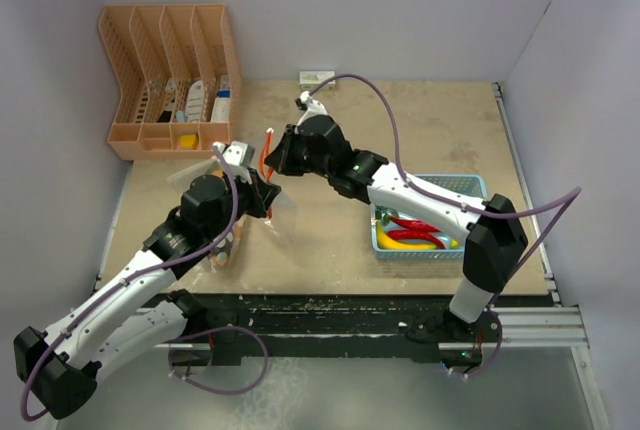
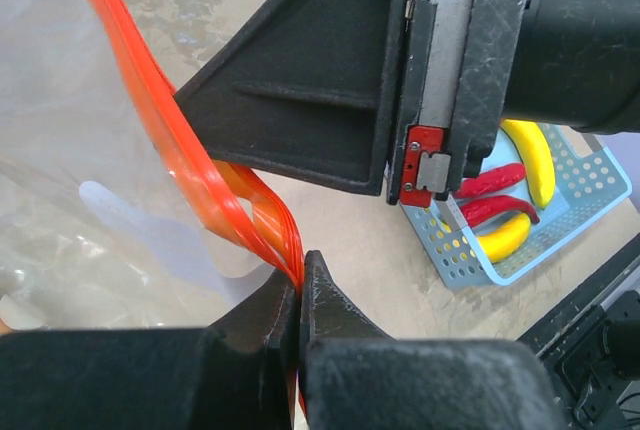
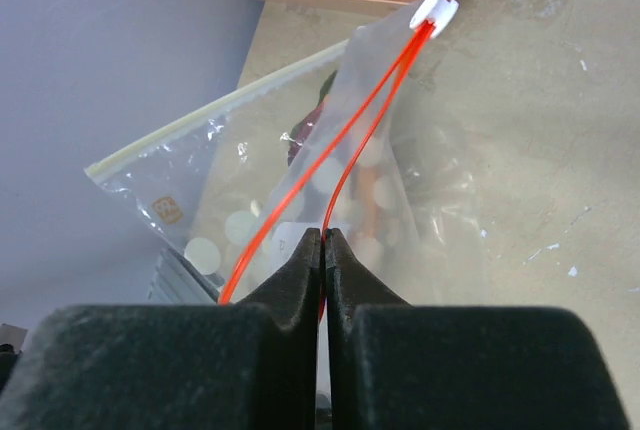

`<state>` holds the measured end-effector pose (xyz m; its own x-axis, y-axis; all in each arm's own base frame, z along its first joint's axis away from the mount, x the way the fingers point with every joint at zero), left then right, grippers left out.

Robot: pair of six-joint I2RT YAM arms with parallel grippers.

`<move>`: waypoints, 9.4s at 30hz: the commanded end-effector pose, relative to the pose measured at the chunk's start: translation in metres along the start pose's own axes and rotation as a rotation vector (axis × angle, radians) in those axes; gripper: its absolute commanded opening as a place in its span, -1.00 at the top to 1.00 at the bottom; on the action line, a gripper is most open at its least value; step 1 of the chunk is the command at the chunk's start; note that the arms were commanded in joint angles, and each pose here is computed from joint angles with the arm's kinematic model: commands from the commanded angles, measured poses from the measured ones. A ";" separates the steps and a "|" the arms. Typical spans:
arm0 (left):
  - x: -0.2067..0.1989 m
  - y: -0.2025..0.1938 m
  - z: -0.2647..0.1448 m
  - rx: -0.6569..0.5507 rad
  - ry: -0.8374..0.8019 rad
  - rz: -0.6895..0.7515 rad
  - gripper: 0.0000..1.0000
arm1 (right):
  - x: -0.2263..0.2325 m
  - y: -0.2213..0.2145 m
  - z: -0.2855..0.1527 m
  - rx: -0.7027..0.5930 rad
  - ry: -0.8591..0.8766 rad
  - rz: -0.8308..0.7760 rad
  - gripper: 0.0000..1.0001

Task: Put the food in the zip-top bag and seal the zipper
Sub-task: Open the zipper of the food storage bag, then pick up the fake fruit from the bin.

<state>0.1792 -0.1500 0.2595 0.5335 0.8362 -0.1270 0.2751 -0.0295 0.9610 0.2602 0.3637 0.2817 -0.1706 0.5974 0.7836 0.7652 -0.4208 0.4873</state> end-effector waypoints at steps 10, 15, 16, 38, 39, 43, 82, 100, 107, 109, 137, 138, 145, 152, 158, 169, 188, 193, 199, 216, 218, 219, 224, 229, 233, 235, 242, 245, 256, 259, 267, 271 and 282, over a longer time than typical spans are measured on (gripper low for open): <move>0.000 0.009 -0.011 -0.075 -0.033 0.069 0.10 | 0.013 0.031 -0.078 -0.191 0.107 -0.112 1.00; -0.007 0.028 -0.032 -0.207 -0.101 0.049 -0.98 | 0.005 0.034 -0.100 -0.225 0.083 -0.177 1.00; -0.009 0.034 -0.039 -0.252 -0.119 0.040 -0.98 | 0.003 0.034 -0.104 -0.229 0.082 -0.188 1.00; -0.034 0.087 0.002 -0.290 -0.255 -0.112 -0.60 | -0.005 0.032 -0.121 -0.244 0.078 -0.262 1.00; -0.035 0.085 0.005 -0.279 -0.262 -0.120 -0.58 | -0.004 0.033 -0.121 -0.244 0.078 -0.265 1.00; -0.038 0.078 0.013 -0.248 -0.291 -0.161 -0.51 | -0.003 0.033 -0.118 -0.242 0.079 -0.269 1.00; -0.045 0.054 0.018 -0.234 -0.404 -0.212 -0.19 | 0.007 0.039 -0.119 -0.260 0.068 -0.255 1.00; -0.038 0.050 0.024 -0.222 -0.325 -0.202 0.05 | 0.001 0.039 -0.127 -0.274 0.042 -0.259 1.00; -0.038 0.046 0.028 -0.208 -0.327 -0.190 0.36 | 0.002 0.041 -0.133 -0.279 0.046 -0.257 1.00; -0.039 0.044 0.032 -0.195 -0.333 -0.194 0.30 | 0.003 0.041 -0.133 -0.278 0.047 -0.259 1.00; -0.030 0.038 0.068 -0.039 -0.209 -0.135 1.00 | 0.005 0.036 -0.136 -0.264 0.038 -0.237 1.00; -0.030 0.039 0.065 -0.020 -0.205 -0.125 1.00 | 0.002 0.038 -0.138 -0.278 0.010 -0.238 1.00; -0.012 0.071 0.017 0.035 -0.023 0.026 1.00 | -0.026 0.037 -0.152 -0.295 -0.205 -0.265 1.00; 0.004 0.095 -0.013 0.207 0.120 0.208 1.00 | -0.052 0.038 -0.154 -0.342 -0.426 -0.270 1.00; 0.004 0.088 -0.021 0.258 0.092 0.231 1.00 | -0.064 0.040 -0.151 -0.405 -0.551 -0.270 1.00; 0.020 0.056 -0.019 0.447 0.246 0.264 1.00 | -0.044 0.038 -0.120 -0.311 -0.406 -0.312 0.91; 0.024 0.073 0.002 0.414 0.288 0.316 1.00 | 0.008 0.027 -0.120 -0.111 0.102 -0.431 -0.30; 0.022 0.076 0.007 0.401 0.279 0.320 1.00 | 0.019 0.025 -0.109 -0.061 0.150 -0.403 -0.31; 0.020 0.070 0.017 0.409 0.251 0.301 1.00 | 0.028 0.027 -0.107 -0.091 0.150 -0.260 -0.37; 0.022 0.078 0.011 0.364 0.280 0.309 1.00 | -0.024 0.002 -0.059 -0.056 -0.251 -0.154 0.38; 0.029 0.077 0.005 0.387 0.346 0.342 1.00 | -0.037 0.001 -0.068 -0.075 -0.325 -0.155 0.46; 0.033 0.076 0.002 0.406 0.384 0.359 1.00 | -0.044 0.001 -0.071 -0.093 -0.360 -0.166 0.47; 0.044 0.079 -0.012 0.456 0.520 0.417 1.00 | -0.070 0.006 -0.078 -0.172 -0.543 -0.233 0.53; 0.050 0.089 -0.027 0.475 0.601 0.443 1.00 | -0.084 0.013 -0.072 -0.197 -0.687 -0.261 0.60; 0.051 0.094 -0.031 0.469 0.613 0.453 1.00 | -0.071 0.013 -0.068 -0.135 -0.567 -0.304 0.41; 0.049 0.094 -0.027 0.468 0.599 0.451 1.00 | -0.049 0.011 -0.068 -0.051 -0.351 -0.340 0.22; 0.046 0.082 0.005 0.486 0.535 0.450 1.00 | -0.008 0.009 -0.085 0.038 0.028 -0.378 -0.27; 0.045 0.070 0.024 0.501 0.509 0.449 1.00 | -0.023 0.009 -0.076 0.030 -0.086 -0.395 -0.28; 0.041 0.034 0.068 0.530 0.434 0.425 1.00 | -0.003 0.036 -0.122 -0.191 -0.002 -0.385 -0.99; 0.041 0.031 0.072 0.523 0.424 0.421 1.00 | -0.008 0.046 -0.139 -0.279 -0.113 -0.318 -0.99; 0.037 0.032 0.075 0.499 0.383 0.412 1.00 | -0.123 0.072 -0.185 -0.395 -0.717 -0.001 -0.99; 0.037 0.029 0.074 0.500 0.370 0.410 1.00 | -0.151 0.071 -0.200 -0.427 -0.767 0.091 -0.99; 0.036 0.032 0.067 0.468 0.353 0.412 1.00 | -0.242 0.082 -0.181 -0.297 -0.865 0.386 -1.00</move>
<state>0.2607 -0.1591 0.2556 0.4109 0.8216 0.3952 0.5149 -0.5668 0.6431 0.2465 0.0704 0.2251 0.6093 0.6972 0.3778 0.4660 -0.7003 0.5408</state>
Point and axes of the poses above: each gripper's point midway between its finger pads, its own z axis out along the fingers, its own x axis along the line the jaws close on, y = z × x, the point moved 9 cm from there along -z, back along the fingers, and after that the axes turned 15 degrees about z, right-handed, at the moved point
